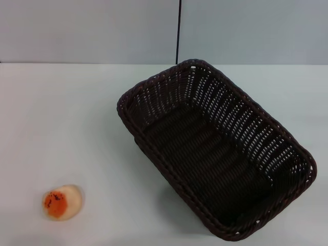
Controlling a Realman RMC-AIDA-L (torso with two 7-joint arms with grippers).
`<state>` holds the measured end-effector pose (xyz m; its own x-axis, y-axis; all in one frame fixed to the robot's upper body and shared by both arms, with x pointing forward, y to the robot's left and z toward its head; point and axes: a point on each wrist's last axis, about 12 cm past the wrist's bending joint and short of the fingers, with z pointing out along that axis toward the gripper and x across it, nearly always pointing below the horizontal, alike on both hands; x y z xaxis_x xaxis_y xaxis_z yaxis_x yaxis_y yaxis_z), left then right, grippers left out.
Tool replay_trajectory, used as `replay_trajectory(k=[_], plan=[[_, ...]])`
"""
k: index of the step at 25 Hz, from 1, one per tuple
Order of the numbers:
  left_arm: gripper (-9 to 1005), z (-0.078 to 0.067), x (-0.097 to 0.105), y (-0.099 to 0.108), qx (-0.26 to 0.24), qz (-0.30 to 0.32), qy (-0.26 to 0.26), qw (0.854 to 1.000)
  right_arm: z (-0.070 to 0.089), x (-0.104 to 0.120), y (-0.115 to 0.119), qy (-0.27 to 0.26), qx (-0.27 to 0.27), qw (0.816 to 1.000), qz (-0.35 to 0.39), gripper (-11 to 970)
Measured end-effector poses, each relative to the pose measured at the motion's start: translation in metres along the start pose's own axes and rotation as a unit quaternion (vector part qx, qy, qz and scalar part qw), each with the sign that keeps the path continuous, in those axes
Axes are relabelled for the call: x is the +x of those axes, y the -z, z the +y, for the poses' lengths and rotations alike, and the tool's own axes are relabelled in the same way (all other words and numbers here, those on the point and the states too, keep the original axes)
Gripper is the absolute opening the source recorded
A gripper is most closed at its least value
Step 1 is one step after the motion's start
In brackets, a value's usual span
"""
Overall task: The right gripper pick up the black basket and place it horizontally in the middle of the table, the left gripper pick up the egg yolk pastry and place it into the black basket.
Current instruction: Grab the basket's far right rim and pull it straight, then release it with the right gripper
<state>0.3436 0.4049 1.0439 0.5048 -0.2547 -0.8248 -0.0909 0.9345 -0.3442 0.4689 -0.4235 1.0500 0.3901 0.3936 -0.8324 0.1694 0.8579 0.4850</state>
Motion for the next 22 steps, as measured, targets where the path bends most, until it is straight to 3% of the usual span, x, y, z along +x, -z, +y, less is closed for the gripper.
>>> replay_trajectory(k=[3, 7, 12, 13, 14, 17, 18, 19, 22], plan=[[403, 0.000, 0.000, -0.001, 0.003, 0.001, 0.001, 1.000, 0.002, 0.000, -0.003, 0.003, -0.010, 1.000, 0.004, 468], [427, -0.001, 0.001, -0.003, 0.005, 0.000, 0.002, 1.000, 0.007, -0.001, -0.009, 0.013, -0.038, 0.999, 0.015, 468], [472, -0.002, 0.002, -0.005, 0.008, -0.002, 0.004, 1.000, 0.026, -0.008, -0.028, 0.008, -0.155, 0.985, 0.081, 467], [481, -0.002, 0.002, -0.006, 0.009, -0.002, 0.004, 1.000, 0.035, -0.014, -0.039, 0.000, -0.206, 0.970, 0.126, 467], [490, -0.002, 0.002, -0.006, 0.009, -0.002, 0.004, 1.000, 0.035, -0.014, -0.039, 0.000, -0.206, 0.970, 0.126, 473], [517, -0.002, 0.002, -0.006, 0.010, -0.002, 0.005, 1.000, 0.052, -0.029, -0.059, 0.003, -0.279, 0.936, 0.215, 491], [519, -0.002, 0.002, -0.006, 0.010, -0.002, 0.005, 1.000, 0.068, -0.039, -0.072, 0.022, -0.319, 0.902, 0.290, 496], [520, -0.002, 0.002, -0.006, 0.010, -0.002, 0.005, 1.000, 0.068, -0.039, -0.072, 0.022, -0.319, 0.902, 0.290, 502], [525, -0.002, 0.002, -0.006, 0.011, -0.002, 0.005, 1.000, 0.095, -0.057, -0.089, 0.056, -0.362, 0.850, 0.379, 520]])
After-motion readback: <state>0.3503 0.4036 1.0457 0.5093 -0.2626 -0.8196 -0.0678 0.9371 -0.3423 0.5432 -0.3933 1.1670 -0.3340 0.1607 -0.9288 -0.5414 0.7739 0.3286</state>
